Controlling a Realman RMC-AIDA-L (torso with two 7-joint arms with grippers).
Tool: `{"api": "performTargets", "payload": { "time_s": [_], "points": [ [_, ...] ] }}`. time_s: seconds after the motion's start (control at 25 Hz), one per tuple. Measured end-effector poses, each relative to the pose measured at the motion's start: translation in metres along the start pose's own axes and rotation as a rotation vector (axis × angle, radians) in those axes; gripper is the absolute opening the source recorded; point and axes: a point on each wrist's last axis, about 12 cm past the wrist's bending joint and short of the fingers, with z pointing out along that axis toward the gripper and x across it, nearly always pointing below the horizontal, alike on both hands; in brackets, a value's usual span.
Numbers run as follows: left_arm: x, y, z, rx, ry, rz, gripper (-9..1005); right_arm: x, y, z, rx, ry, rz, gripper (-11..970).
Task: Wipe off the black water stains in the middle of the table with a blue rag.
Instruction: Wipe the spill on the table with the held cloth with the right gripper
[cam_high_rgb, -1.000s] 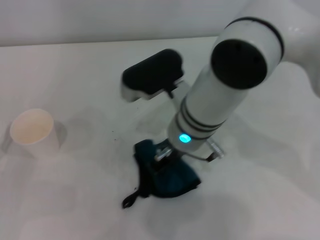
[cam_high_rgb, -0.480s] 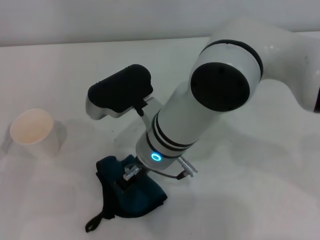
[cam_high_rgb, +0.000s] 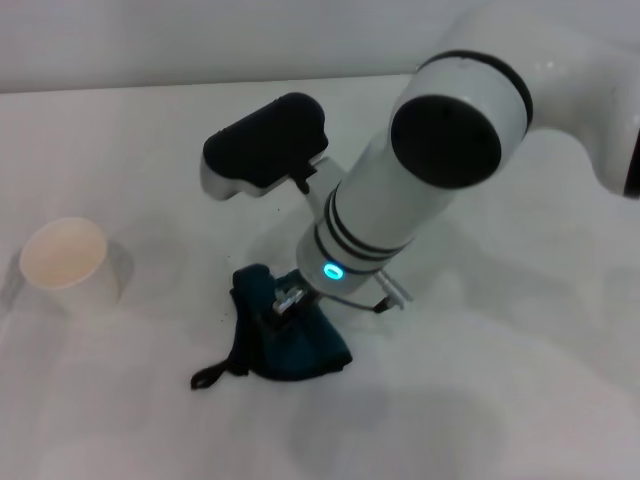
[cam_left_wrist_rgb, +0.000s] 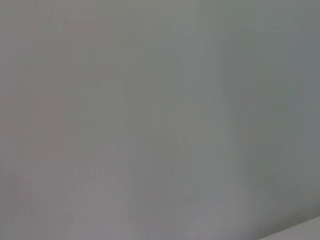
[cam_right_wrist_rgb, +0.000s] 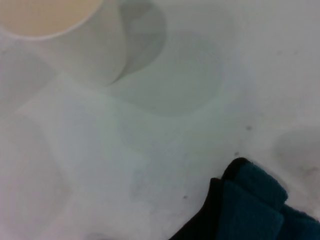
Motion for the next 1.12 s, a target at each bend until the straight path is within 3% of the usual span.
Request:
{"api": "performTargets", "payload": {
  "time_s": [0.52,0.6,0.76,1.12],
  "points": [
    [0.001,0.0,0.0,-0.004,0.006,-0.002,880,-0.01,-0.044,-0.022,0.166,0.026,0.067,83],
    [0.001,0.0,0.0,-0.005,0.009,-0.001,880,-0.01,-0.045,-0.022,0.167,0.026,0.069,85],
    [0.001,0.0,0.003,-0.003,0.015,-0.001,880,-0.01,-0.04,-0.019,0.126,0.008,0.065,89],
    [-0.001,-0.001,0.009,0.003,0.009,-0.001,879,-0.004,-0.01,-0.004,-0.038,-0.008,0.027,98]
  ]
}}
